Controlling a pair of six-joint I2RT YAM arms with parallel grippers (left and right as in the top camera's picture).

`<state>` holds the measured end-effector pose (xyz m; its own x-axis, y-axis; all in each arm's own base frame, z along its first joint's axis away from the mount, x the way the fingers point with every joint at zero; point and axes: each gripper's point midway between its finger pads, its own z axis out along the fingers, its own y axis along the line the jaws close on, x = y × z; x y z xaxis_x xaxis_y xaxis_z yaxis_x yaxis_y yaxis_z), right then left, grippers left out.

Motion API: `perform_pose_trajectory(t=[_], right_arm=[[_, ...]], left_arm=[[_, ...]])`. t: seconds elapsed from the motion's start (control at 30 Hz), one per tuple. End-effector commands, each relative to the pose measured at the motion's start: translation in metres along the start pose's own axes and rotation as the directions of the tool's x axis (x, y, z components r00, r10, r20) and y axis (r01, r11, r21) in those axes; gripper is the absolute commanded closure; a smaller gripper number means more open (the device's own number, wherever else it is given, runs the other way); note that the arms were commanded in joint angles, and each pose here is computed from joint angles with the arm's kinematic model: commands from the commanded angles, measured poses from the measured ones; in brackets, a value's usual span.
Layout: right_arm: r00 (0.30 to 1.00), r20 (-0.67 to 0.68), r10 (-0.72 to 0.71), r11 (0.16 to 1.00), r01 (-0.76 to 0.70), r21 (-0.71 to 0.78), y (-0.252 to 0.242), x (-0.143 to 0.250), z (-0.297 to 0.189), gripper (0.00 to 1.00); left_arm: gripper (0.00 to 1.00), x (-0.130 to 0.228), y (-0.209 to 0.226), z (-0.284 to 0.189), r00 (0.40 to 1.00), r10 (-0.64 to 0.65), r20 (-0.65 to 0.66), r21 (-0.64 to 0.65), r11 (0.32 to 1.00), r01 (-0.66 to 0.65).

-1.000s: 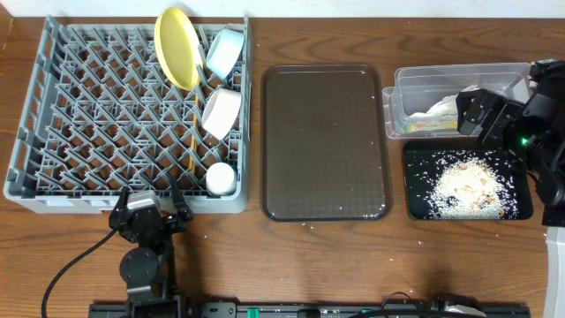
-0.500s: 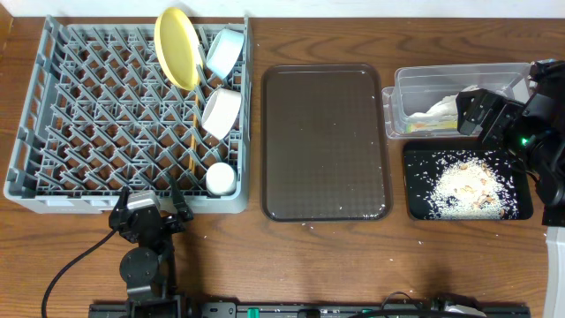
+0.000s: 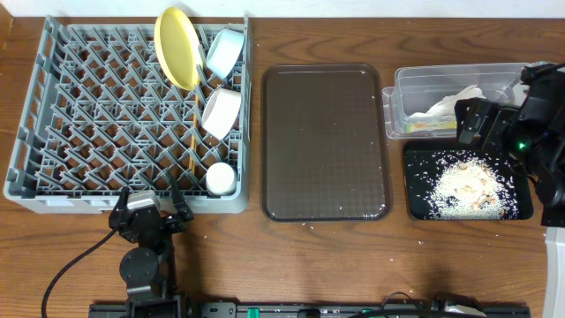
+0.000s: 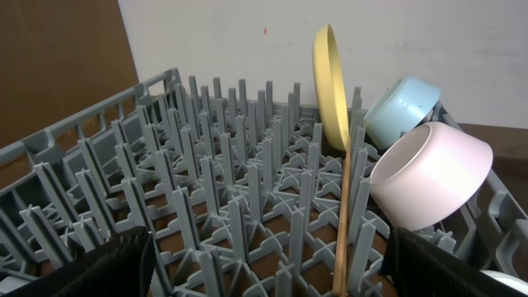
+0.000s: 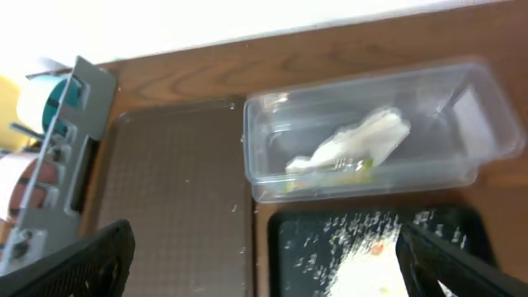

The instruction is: Sort waste into correct bins and load items into the dishwasher

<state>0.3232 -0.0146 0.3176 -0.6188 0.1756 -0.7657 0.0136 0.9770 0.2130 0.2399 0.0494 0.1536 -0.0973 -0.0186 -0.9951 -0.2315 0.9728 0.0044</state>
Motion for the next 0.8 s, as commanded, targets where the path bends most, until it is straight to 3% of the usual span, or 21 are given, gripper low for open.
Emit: perform_pose_trajectory(t=[0.0, 0.4, 0.77], right_arm=[[0.987, 0.047, -0.155, 0.988, 0.154, 0.032, 0.003, 0.011, 0.002, 0.01], [0.886, 0.373, -0.275, 0.960, 0.274, 0.056, 0.026, 0.073, 0.018, 0.01], [0.777, 0.602, -0.184, 0.973, 0.231, -0.001, 0.025, 0.116, 0.003, 0.01]], left_arm=[[0.09, 0.017, 0.004, 0.000, 0.998, 0.022, -0.055, -0.018, 1.000, -0.023], [0.09, 0.017, 0.004, 0.000, 0.998, 0.022, -0.055, -0.018, 1.000, -0.023], [0.09, 0.017, 0.004, 0.000, 0.998, 0.022, -0.055, -0.018, 1.000, -0.023]])
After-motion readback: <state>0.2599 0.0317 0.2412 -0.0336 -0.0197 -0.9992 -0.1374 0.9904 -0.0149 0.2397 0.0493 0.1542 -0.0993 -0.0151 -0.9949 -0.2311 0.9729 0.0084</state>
